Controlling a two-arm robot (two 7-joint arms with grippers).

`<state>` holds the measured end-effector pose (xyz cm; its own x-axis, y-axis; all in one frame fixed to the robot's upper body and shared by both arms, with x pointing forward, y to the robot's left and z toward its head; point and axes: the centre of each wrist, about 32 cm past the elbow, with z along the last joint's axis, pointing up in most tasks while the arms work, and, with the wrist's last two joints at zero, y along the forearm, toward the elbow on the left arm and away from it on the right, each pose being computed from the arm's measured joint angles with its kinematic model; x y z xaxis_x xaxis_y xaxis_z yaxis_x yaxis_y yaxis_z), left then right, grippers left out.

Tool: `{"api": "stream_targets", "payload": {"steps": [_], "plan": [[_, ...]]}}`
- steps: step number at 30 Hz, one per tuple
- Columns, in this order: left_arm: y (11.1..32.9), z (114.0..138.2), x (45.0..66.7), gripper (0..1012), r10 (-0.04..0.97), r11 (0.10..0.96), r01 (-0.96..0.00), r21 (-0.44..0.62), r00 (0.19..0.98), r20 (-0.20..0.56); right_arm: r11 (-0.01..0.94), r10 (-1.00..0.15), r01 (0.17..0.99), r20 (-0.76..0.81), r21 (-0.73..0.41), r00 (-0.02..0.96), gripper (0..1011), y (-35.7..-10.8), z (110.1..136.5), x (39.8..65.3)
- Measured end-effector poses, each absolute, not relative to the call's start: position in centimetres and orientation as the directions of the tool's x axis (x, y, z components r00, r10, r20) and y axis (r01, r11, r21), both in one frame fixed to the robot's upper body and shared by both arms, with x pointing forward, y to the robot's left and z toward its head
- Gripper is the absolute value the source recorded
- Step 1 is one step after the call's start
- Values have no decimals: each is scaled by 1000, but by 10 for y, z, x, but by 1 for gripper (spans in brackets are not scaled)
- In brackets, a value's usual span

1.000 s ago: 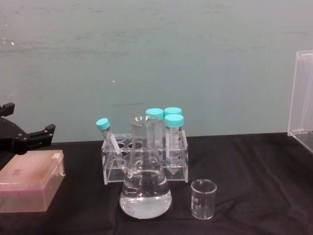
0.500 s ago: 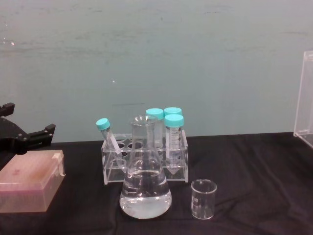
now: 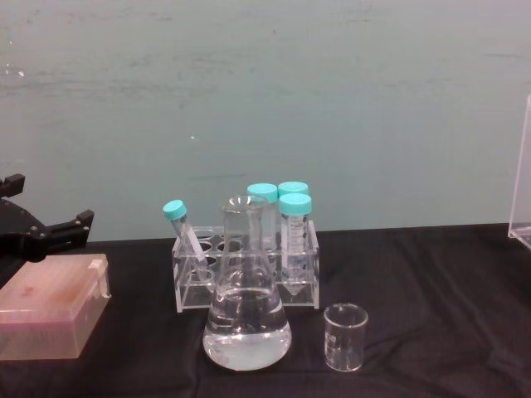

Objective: Place the experimental apparatus aside using one hand.

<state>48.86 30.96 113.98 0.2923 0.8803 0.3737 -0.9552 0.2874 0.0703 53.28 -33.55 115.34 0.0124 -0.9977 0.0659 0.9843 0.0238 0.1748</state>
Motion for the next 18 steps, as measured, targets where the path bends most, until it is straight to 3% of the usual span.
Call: {"api": "stream_targets", "payload": {"steps": [18], "plan": [[310, 1140, 489, 1000, 880, 287, -955, 70, 292, 374, 21, -998, 986, 56, 165, 11, 607, -337, 1150, 540]]}}
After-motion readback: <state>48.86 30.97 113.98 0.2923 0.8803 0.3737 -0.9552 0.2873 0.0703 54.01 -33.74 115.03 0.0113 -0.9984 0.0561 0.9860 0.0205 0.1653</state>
